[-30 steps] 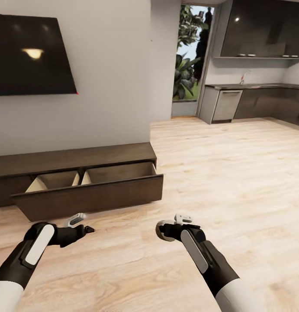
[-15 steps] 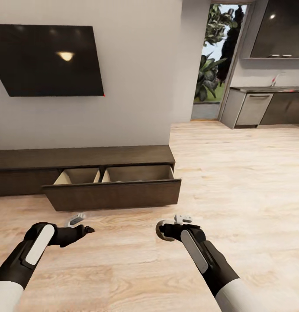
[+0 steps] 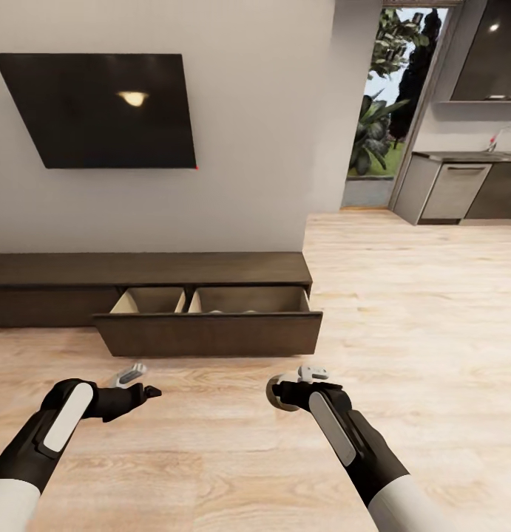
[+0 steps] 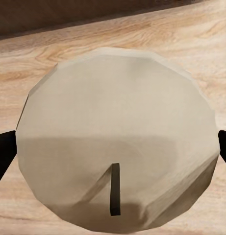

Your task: Place each of the two pumpkins and all three candles from the living room inside a cabinet in the living room (use any cabinet), then make sure every cabinet is closed, and position the cauldron so it is next to a table in the living room.

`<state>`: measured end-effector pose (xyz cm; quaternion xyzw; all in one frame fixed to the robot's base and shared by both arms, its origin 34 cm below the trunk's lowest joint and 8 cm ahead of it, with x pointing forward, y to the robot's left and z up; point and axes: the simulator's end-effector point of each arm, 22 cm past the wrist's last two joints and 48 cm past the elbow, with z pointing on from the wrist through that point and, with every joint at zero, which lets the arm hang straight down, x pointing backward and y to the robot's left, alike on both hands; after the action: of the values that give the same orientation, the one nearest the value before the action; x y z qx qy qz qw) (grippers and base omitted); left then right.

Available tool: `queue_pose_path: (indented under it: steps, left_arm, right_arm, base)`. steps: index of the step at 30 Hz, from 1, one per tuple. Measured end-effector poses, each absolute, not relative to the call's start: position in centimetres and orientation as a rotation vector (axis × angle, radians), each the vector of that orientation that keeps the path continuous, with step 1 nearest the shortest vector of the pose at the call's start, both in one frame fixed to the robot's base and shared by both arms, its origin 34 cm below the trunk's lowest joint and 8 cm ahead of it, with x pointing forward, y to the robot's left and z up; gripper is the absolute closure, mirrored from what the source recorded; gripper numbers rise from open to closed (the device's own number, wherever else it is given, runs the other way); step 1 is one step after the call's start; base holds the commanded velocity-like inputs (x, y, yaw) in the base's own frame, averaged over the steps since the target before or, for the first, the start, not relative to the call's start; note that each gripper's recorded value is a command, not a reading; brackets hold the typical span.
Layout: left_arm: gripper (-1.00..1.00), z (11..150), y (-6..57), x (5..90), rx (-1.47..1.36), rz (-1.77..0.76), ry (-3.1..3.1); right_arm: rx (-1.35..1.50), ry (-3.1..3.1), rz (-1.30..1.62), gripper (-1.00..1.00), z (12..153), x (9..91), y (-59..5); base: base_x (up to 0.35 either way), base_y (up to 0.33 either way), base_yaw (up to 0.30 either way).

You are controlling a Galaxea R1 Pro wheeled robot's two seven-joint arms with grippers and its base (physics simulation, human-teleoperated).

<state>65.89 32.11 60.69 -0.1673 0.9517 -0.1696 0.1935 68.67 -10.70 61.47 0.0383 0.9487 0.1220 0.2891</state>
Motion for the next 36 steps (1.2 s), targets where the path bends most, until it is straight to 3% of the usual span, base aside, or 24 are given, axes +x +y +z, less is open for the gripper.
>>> queue_pose_path:
  steps: [8, 32, 36]
  left_arm:
    - [-1.00, 62.6, 32.2, 66.2, -0.467, -0.475, 2.664]
    - [-1.00, 67.0, 32.0, 66.5, -0.464, -0.485, 2.669]
    - [-1.00, 68.6, 31.7, 66.7, -0.441, -0.507, 2.665]
  right_arm:
    - [0.102, 2.523, 0.328, 1.00, 63.4, 69.0, -10.7]
    - [0.106, 2.484, 0.334, 1.00, 68.4, 69.9, -10.2]
    - [0.082, 2.537, 0.400, 1.00, 69.2, 68.9, -7.8]
  base:
    - [0.000, 0.000, -0.123]
    - [0.000, 0.000, -0.002]
    - [0.000, 0.000, 0.000]
